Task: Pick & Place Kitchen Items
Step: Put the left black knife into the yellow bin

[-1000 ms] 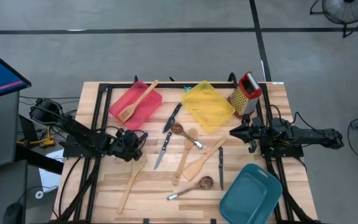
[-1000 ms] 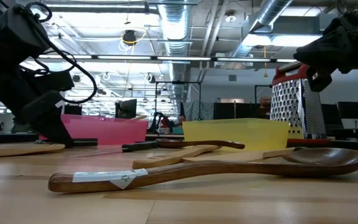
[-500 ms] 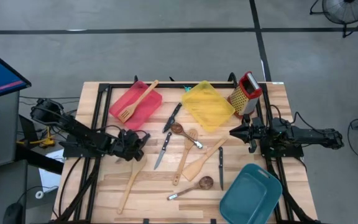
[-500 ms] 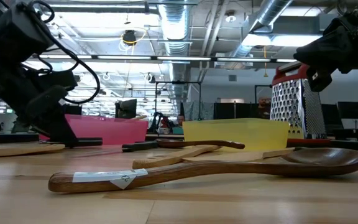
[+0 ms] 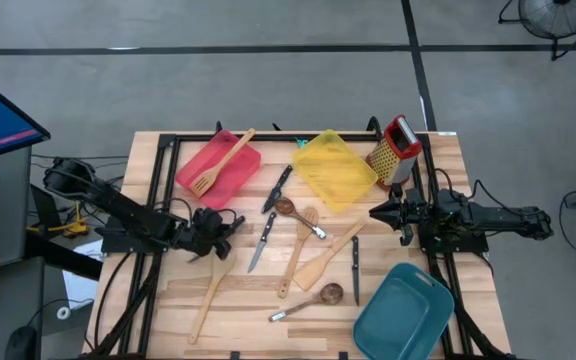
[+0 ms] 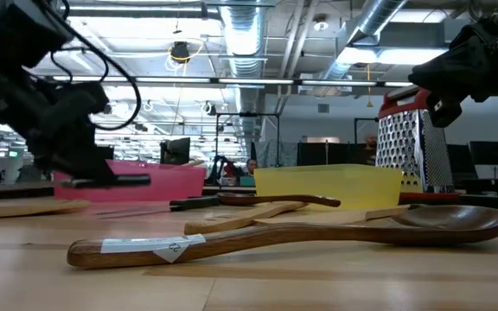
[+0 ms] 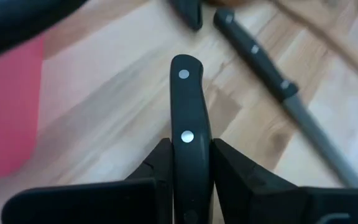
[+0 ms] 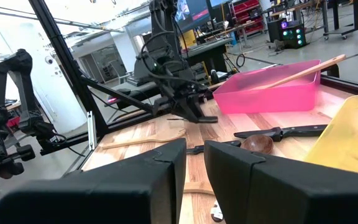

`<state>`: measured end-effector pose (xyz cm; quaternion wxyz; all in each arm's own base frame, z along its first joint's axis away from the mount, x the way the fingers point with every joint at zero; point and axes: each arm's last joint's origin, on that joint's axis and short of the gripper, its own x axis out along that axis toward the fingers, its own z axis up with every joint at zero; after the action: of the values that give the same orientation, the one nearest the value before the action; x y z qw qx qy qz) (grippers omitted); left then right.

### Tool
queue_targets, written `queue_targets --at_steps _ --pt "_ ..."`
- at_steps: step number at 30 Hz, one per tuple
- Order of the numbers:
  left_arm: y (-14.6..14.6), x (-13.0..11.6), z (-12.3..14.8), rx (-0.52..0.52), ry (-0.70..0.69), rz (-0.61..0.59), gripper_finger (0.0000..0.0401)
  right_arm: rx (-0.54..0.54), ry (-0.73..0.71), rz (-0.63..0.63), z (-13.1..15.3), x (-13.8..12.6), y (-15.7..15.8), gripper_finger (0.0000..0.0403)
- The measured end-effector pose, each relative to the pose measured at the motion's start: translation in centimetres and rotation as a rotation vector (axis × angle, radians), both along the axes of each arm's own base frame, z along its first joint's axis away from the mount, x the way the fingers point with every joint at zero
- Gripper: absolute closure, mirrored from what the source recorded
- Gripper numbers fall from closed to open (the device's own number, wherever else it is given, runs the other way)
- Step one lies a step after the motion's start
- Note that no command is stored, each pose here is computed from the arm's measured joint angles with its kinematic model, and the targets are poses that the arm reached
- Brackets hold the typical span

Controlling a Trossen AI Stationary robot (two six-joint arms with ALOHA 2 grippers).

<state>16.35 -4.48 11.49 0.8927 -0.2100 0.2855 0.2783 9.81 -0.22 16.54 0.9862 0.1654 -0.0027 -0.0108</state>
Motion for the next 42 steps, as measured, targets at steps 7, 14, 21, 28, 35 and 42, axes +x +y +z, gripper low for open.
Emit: queue_targets --at_steps 7,14,21,28,35,42 --pt "0.1 -0.1 2.1 -0.03 -0.141 -0.005 0.0344 0.0 0.0 0.0 0.0 0.0 0.0 0.0331" --pt "0.0 0.0 5.1 -0.058 -0.357 -0.052 0.0344 0.0 0.001 0.0 0.0 0.0 0.0 0.0331" --pt "0.1 -0.1 7.9 -0.092 -0.569 -0.12 0.0343 0.0 0.0 0.0 0.0 0.0 0.0 0.0331" --pt "0.7 0.0 10.3 -0.144 -0.772 -0.239 0.0343 0.0 0.0 0.0 0.0 0.0 0.0 0.0331" --pt "1.4 0.1 11.5 -0.182 -0.889 -0.367 0.0343 0.0 0.0 0.0 0.0 0.0 0.0 0.0331" --pt "2.1 0.0 13.0 -0.191 -1.036 -0.473 0.0343 0.0 0.0 0.0 0.0 0.0 0.0 0.0331"
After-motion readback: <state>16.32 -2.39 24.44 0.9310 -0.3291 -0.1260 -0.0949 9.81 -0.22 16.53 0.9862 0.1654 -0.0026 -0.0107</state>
